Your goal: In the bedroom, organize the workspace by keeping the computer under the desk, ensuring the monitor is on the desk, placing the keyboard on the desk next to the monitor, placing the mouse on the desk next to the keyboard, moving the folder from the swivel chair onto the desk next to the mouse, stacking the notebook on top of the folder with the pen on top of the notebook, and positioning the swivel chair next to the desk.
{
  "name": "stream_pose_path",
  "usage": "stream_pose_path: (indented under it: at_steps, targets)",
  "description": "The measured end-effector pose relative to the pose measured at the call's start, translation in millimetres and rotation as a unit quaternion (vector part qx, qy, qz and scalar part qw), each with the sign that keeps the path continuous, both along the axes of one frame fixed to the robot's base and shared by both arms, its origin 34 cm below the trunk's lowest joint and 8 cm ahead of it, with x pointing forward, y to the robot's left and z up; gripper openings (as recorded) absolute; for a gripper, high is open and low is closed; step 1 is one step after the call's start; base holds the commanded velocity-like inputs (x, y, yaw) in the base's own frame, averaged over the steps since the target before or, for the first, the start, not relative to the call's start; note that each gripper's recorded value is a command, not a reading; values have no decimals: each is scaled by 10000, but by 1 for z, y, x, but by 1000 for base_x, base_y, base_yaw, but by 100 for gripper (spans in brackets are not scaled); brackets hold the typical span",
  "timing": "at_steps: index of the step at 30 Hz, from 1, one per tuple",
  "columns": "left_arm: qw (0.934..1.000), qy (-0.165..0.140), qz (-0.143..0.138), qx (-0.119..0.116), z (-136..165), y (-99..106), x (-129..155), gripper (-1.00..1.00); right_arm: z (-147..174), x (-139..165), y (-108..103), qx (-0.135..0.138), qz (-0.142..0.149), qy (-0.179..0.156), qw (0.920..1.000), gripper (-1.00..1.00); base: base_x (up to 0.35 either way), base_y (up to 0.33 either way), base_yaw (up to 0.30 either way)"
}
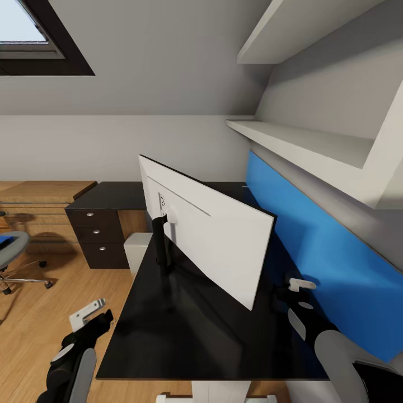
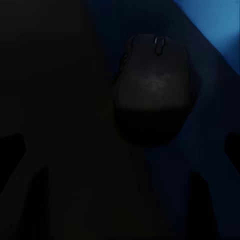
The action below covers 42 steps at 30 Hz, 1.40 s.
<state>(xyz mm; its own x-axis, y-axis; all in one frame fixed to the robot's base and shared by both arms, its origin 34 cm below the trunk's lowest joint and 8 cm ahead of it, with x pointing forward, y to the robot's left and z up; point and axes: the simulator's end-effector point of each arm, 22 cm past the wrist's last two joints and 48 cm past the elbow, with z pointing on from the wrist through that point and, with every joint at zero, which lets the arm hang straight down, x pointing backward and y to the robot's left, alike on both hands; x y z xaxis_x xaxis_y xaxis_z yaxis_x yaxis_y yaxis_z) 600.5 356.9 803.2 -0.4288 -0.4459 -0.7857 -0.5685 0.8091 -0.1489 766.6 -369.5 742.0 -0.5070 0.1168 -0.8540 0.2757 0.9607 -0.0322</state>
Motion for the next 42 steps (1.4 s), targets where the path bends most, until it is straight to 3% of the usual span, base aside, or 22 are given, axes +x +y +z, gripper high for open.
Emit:
stream_pose_path:
  at_steps: [8, 42]
  targets:
    - [9996, -42, 284, 57, 5, 27, -8, 100, 0, 0, 0, -1, -1, 0, 10000, 100, 0, 0, 0]
    - [9995, -59, 294, 54, 5, 28, -8, 100, -3, -2, -2, 17, -34, 69, 10000, 100, 51, 0, 0]
